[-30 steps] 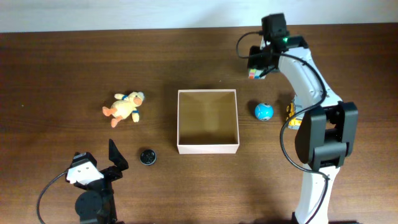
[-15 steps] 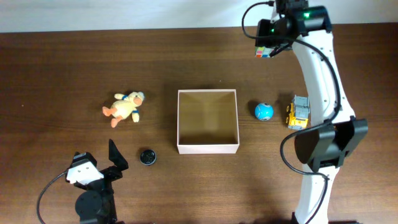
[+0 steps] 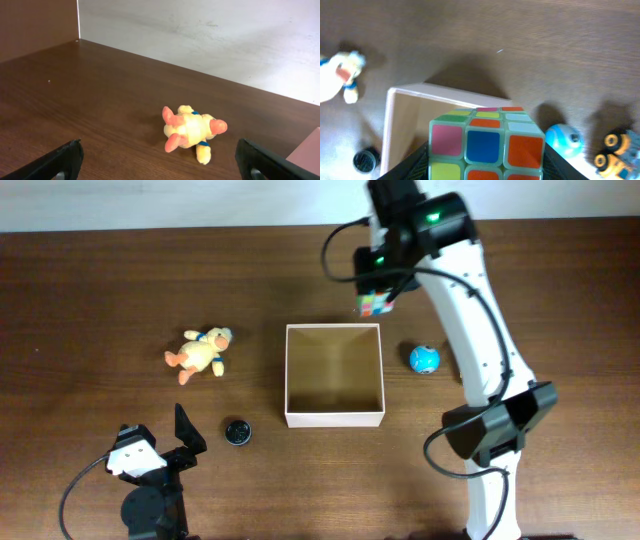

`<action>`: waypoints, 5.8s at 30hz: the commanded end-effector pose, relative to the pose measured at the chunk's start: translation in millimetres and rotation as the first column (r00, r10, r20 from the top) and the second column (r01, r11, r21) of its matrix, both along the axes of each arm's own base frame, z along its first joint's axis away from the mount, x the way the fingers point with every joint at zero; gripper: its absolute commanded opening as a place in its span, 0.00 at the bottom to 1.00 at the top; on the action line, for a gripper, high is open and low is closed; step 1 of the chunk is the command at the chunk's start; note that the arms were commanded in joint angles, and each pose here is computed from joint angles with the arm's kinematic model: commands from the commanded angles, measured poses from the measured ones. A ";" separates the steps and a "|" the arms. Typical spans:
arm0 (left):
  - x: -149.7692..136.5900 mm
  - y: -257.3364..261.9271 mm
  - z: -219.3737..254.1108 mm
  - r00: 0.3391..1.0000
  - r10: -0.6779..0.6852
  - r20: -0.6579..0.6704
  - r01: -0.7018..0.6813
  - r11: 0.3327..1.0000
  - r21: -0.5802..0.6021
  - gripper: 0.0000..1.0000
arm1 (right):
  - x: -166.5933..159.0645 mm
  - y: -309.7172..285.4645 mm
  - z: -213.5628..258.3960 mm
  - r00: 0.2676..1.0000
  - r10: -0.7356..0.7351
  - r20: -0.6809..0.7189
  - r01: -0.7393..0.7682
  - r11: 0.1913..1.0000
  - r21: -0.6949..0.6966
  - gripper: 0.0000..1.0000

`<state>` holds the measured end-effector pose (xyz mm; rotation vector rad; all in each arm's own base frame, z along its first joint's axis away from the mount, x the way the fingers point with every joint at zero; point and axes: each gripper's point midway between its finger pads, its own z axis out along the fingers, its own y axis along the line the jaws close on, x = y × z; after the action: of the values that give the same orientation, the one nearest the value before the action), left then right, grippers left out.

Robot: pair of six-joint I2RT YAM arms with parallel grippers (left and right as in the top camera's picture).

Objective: Pack container
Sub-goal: 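Lift the cube and carry it over the box with the right gripper, then lower the cube into the box and open the right gripper, then raise the right gripper out of the box toward the toy truck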

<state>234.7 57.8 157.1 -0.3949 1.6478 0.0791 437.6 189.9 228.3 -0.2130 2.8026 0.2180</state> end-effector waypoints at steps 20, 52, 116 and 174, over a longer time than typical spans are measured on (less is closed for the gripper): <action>0.6 -2.3 -0.4 1.000 -0.014 0.002 0.014 1.000 0.016 0.99 | -36.4 15.9 -80.7 0.977 -0.023 -0.212 0.001 0.995 -0.102 0.52; 0.6 -2.3 -0.4 1.000 -0.014 0.002 0.014 1.000 0.016 0.99 | -20.6 5.1 -103.0 0.987 -0.050 -0.154 0.022 0.984 -0.177 0.52; 0.6 -2.3 -0.4 1.000 -0.014 0.002 0.014 1.000 0.016 0.99 | -75.4 63.0 -169.7 0.889 0.373 -0.266 -0.420 0.896 -0.145 0.57; 0.6 -2.3 -0.4 1.000 -0.014 0.002 0.014 1.000 0.016 0.99 | -60.9 46.2 -184.2 0.890 0.384 -0.248 -0.425 0.894 -0.141 0.58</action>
<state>234.7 57.8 157.1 -0.3949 1.6478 0.0791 369.6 225.6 36.2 -0.8616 2.9978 0.0221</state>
